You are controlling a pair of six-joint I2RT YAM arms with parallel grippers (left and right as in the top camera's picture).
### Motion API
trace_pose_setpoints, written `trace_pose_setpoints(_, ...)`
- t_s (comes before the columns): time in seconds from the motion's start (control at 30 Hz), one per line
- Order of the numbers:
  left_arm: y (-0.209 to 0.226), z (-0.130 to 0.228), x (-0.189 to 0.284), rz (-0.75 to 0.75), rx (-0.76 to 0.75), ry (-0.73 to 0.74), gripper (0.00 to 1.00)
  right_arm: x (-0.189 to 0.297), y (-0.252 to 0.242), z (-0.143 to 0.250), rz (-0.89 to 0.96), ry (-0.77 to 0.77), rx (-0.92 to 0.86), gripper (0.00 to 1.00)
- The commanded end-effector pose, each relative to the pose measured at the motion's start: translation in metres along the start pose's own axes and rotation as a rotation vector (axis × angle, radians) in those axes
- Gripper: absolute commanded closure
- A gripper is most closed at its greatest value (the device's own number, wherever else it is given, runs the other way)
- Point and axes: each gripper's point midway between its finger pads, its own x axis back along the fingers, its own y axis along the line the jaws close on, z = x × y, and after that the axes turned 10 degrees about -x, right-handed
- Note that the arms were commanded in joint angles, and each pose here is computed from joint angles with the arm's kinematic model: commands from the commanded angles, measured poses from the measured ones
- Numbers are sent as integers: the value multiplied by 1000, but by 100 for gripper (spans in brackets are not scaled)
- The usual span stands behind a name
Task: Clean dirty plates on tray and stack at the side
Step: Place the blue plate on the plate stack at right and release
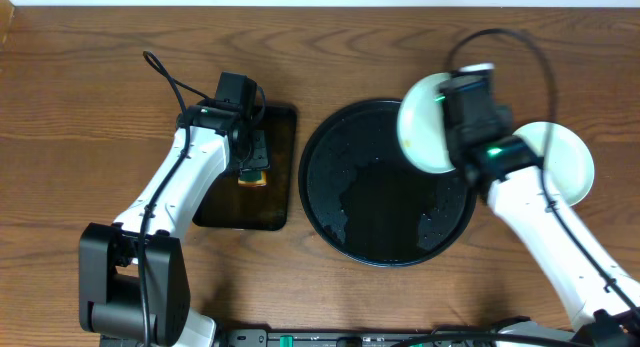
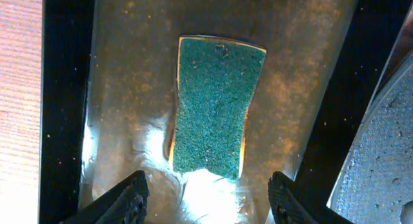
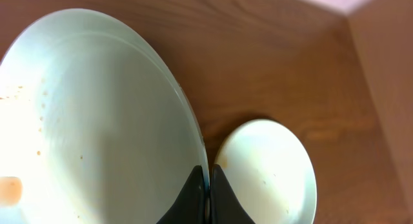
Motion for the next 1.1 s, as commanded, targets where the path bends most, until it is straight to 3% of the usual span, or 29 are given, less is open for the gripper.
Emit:
trace_pose_setpoints(0.0,0,1,0,-4,2,1,39,-14,-36,-10,3,25,-202,99)
trace_pose_setpoints(0.43,0,1,0,-4,2,2,39,-61,-188,29,270,147,-553,99)
trace_pose_setpoints(0.77,-1,1,0,-4,2,1,39,-96,-196,68,229,287,-614,98)
trace_pose_setpoints(0.83,-1,1,0,-4,2,1,39,-97,-195,68,224,287,-613,89)
trace_pose_setpoints(0.93,-1,0,1,-4,2,-2,39,-96,-186,60,156,271,-628,68)
trace_pose_setpoints(1.07,-1,-6,7,0,3,-23,39,-86,-165,41,5,235,-653,63)
